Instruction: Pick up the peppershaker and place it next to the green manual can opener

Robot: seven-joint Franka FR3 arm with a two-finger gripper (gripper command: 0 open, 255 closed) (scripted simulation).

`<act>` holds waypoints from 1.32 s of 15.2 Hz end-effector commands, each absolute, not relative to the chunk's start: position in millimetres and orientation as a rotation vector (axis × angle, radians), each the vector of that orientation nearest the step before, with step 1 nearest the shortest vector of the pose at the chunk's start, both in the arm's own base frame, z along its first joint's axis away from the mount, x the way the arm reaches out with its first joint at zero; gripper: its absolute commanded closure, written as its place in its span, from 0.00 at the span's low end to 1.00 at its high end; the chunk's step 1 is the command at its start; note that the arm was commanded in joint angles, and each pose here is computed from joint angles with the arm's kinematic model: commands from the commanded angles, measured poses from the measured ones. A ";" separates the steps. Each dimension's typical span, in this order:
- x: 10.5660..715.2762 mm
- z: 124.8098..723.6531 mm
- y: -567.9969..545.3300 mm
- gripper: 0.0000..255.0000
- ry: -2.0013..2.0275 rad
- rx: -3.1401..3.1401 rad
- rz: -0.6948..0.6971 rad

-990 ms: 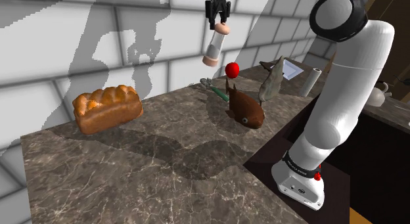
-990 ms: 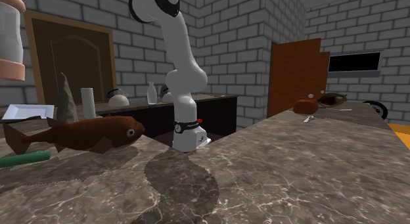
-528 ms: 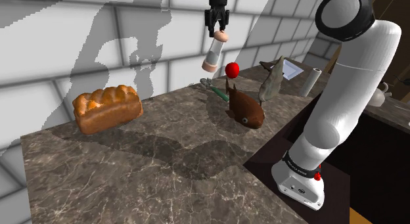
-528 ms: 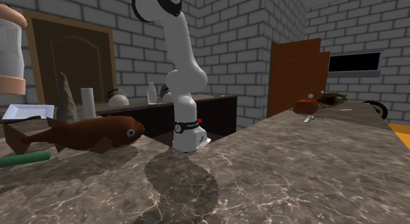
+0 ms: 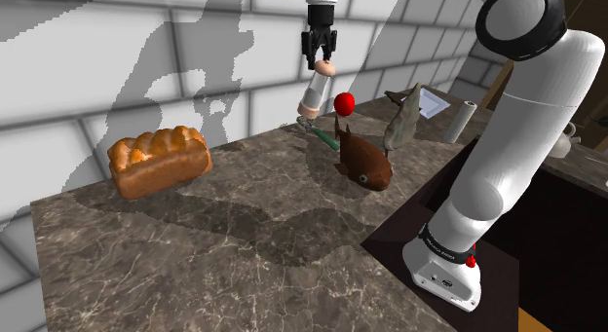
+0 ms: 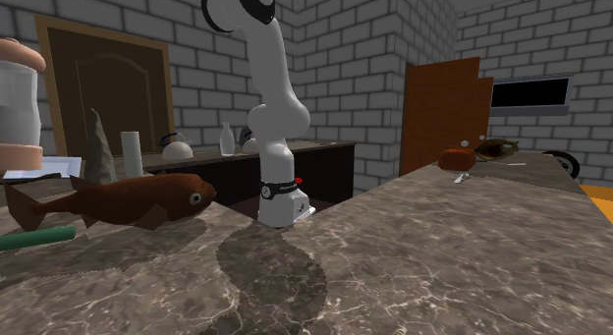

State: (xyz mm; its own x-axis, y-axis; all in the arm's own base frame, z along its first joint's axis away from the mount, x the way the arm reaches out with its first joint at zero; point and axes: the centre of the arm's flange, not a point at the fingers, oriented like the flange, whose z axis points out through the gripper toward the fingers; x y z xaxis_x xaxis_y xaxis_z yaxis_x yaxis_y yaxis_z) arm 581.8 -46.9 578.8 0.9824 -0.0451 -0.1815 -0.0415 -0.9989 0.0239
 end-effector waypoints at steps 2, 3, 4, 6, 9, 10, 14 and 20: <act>581.8 562.1 -46.6 1.00 -0.068 3.108 -0.284; 581.8 556.8 -46.6 1.00 -0.068 3.108 -0.284; 581.8 551.6 -46.6 1.00 -0.068 3.108 -0.284; 581.8 541.0 -46.6 1.00 -0.068 3.108 -0.284; 581.8 525.2 -46.6 1.00 -0.068 3.108 -0.284; 581.8 519.9 -46.6 1.00 -0.068 3.108 -0.284; 581.8 498.8 -46.6 1.00 -0.068 3.108 -0.284; 581.8 467.1 -46.6 1.00 -0.068 3.108 -0.284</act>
